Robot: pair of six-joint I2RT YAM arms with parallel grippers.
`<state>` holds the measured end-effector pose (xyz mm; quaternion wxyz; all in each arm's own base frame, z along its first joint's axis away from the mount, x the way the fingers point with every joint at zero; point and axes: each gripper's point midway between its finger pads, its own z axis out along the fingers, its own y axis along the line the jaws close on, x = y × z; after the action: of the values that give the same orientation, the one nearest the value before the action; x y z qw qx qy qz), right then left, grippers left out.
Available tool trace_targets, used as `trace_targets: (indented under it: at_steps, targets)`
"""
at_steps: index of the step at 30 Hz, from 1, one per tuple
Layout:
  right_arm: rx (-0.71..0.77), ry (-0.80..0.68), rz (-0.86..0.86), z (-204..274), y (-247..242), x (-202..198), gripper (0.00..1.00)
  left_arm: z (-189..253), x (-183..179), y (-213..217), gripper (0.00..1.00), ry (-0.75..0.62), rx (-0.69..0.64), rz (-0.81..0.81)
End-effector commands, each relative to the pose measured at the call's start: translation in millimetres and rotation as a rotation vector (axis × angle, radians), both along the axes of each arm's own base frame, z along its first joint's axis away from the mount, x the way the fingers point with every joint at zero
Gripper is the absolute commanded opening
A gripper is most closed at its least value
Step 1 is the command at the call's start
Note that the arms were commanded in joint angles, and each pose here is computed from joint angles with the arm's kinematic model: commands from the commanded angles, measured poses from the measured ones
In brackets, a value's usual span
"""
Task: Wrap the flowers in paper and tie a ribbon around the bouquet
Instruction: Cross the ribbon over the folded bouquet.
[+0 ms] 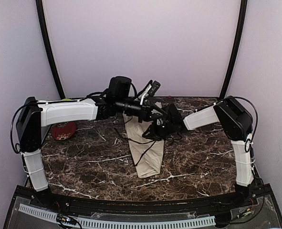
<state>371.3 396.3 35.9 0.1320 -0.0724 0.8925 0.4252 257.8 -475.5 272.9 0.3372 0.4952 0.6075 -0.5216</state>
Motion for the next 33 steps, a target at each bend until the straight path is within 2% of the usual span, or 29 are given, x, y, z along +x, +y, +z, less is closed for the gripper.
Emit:
trace_targets:
  at_steps: [1,3,5,9,17,24,27,33]
  targets:
    - [0.068,0.001,-0.019,14,2,-1,0.24,-14,109,29,0.0,0.262,-0.053,0.35]
    - [0.094,-0.003,-0.028,21,4,-1,0.24,-50,133,49,0.0,0.35,-0.017,0.502]
    - [0.097,-0.013,-0.039,25,3,1,0.24,-84,134,60,0.0,0.389,0.014,0.569]
    - [0.095,-0.026,-0.047,30,3,1,0.23,-126,138,69,0.0,0.414,0.084,0.637]
    - [0.087,-0.034,-0.054,33,5,-3,0.23,-205,149,79,0.0,0.444,0.325,0.712]
    - [0.063,-0.11,-0.205,65,-18,7,0.23,-233,144,94,0.0,0.439,0.394,0.748]
    - [0.068,-0.135,-0.211,79,-20,8,0.23,-239,140,95,0.0,0.452,0.392,0.743]
    - [-0.026,-0.182,-0.209,84,-30,11,0.24,-235,134,89,0.0,0.466,0.354,0.702]
